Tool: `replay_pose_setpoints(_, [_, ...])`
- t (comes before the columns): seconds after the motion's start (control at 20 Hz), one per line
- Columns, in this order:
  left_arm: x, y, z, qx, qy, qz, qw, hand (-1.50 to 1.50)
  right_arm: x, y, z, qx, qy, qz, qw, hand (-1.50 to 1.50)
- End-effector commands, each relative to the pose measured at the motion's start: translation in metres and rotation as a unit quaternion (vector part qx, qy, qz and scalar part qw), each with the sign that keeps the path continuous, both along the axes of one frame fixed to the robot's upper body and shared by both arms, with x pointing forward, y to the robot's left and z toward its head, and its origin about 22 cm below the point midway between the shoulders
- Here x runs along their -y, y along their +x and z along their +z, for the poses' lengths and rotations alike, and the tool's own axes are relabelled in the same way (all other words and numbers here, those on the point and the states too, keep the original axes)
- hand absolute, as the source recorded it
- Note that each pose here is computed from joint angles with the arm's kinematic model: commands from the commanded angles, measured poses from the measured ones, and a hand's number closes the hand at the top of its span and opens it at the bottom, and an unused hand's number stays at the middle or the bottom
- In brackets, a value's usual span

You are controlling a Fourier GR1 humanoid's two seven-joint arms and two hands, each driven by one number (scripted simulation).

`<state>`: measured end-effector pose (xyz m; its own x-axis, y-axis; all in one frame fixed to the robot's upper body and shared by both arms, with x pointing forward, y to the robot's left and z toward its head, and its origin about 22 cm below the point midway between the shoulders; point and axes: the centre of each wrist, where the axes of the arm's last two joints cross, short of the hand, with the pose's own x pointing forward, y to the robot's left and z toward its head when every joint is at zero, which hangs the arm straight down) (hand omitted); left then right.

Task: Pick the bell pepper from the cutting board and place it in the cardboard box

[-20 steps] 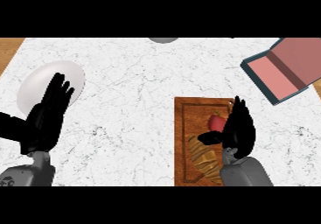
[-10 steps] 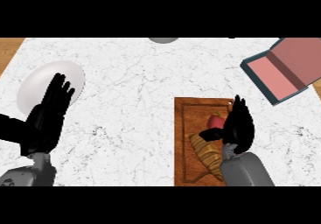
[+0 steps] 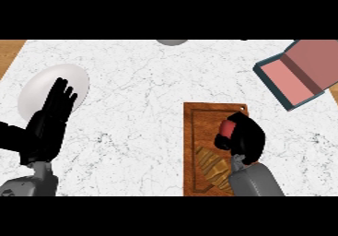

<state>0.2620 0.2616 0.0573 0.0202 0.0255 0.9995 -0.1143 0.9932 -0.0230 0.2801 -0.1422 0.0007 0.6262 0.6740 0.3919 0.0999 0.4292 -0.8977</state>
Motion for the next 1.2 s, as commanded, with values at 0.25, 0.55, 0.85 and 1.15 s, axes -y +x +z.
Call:
replay_pose_setpoints(0.25, [0.005,0.004,-0.003,-0.005,0.002,-0.014,0.9999,0.0,-0.046,-0.004,0.003,-0.014,-0.062,0.244,0.968,1.5])
replay_pose_setpoints(0.55, [0.009,0.008,0.001,-0.005,-0.001,-0.017,0.9998,0.0,-0.081,-0.012,0.013,-0.003,-0.088,0.51,0.856,1.5])
replay_pose_setpoints(0.85, [0.013,-0.001,-0.012,-0.004,0.002,-0.015,0.9999,0.0,-0.079,0.0,0.044,0.072,-0.107,0.558,0.82,1.5])
replay_pose_setpoints(1.15, [-0.005,-0.003,-0.003,0.008,0.004,0.005,0.9999,0.0,-0.061,-0.023,0.126,0.132,-0.107,0.557,0.813,1.5])
